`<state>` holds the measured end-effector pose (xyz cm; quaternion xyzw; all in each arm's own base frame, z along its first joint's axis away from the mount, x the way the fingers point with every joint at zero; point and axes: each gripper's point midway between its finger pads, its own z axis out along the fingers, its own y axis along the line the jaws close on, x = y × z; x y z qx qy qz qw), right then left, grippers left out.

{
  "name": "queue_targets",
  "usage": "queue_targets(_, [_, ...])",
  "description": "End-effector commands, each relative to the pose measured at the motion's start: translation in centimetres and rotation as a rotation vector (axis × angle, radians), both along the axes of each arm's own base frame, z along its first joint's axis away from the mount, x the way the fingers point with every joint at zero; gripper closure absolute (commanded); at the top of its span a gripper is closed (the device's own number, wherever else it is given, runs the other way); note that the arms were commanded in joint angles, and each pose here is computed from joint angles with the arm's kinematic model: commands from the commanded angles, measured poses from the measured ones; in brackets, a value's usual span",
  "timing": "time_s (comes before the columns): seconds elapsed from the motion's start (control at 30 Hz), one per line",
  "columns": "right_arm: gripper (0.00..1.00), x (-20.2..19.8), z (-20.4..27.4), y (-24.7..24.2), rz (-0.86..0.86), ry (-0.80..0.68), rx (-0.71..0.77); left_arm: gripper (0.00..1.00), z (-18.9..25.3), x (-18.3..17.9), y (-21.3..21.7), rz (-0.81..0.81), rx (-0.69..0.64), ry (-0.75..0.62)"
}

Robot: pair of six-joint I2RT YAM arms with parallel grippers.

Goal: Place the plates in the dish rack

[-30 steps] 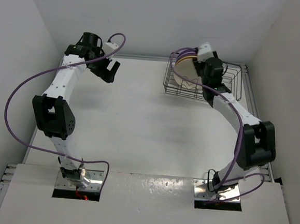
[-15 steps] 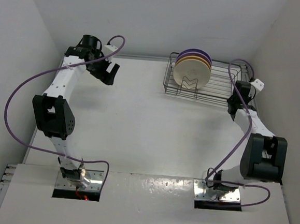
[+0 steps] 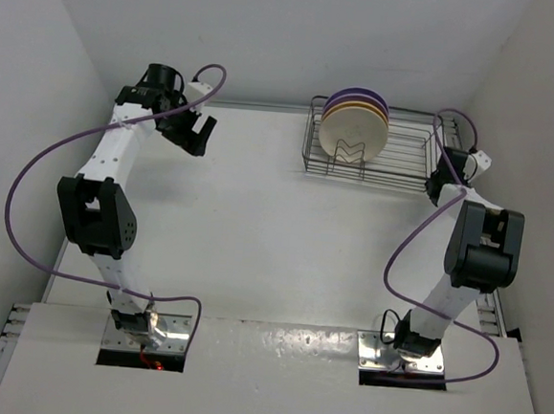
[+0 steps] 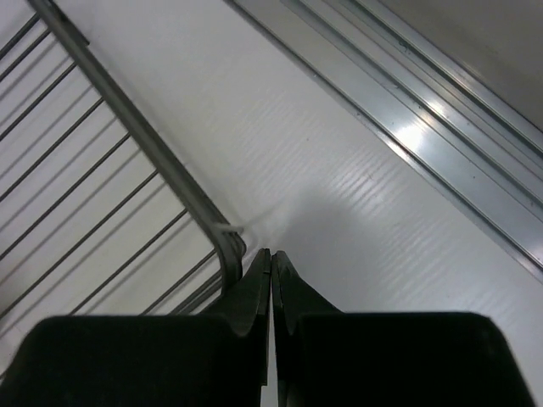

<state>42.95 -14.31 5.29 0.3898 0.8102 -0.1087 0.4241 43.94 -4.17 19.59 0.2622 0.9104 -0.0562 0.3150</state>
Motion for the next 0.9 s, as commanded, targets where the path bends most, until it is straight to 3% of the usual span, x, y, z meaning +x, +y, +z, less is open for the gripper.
queue_targets(0.0, [1.00,3.6,3.2,-2.0,-0.061,-0.166,-0.021,0.00,2.6,-0.1,1.3,0.038,0.003,-0.071])
queue_targets(0.17, [1.00,4.0,3.6,-3.0,-0.078,-0.128,-0.060,0.00,2.5,-0.1,1.4,0.044,0.010,-0.072])
queue_targets(0.5, [1.00,6.2,7.0,-2.3,0.039,-0.288,-0.087,0.00,2.2,0.0,1.4,0.044,0.010,-0.062])
queue_targets(0.7, [1.00,2.9,5.9,-2.6,0.000,-0.204,-0.112,0.00,1.4,-0.3,2.0,0.060,0.018,-0.053])
queue_targets(0.77, [0.80,0.1,4.8,-2.5,-0.033,-0.163,-0.113,0.00,1.3,-0.5,2.8,0.080,0.033,-0.052])
queue_targets(0.8, [0.66,-0.6,7.1,-2.4,-0.037,-0.214,-0.120,0.00,1.0,-0.5,3.1,0.096,0.028,-0.047])
queue_targets(0.83, [0.46,-1.3,7.2,-2.3,-0.039,-0.219,-0.114,0.00,1.0,-0.5,3.1,0.096,0.028,-0.047])
queue_targets(0.87, [0.17,-3.0,4.9,-1.2,0.001,-0.178,-0.073,0.00,1.0,-0.6,3.7,0.112,0.037,-0.053])
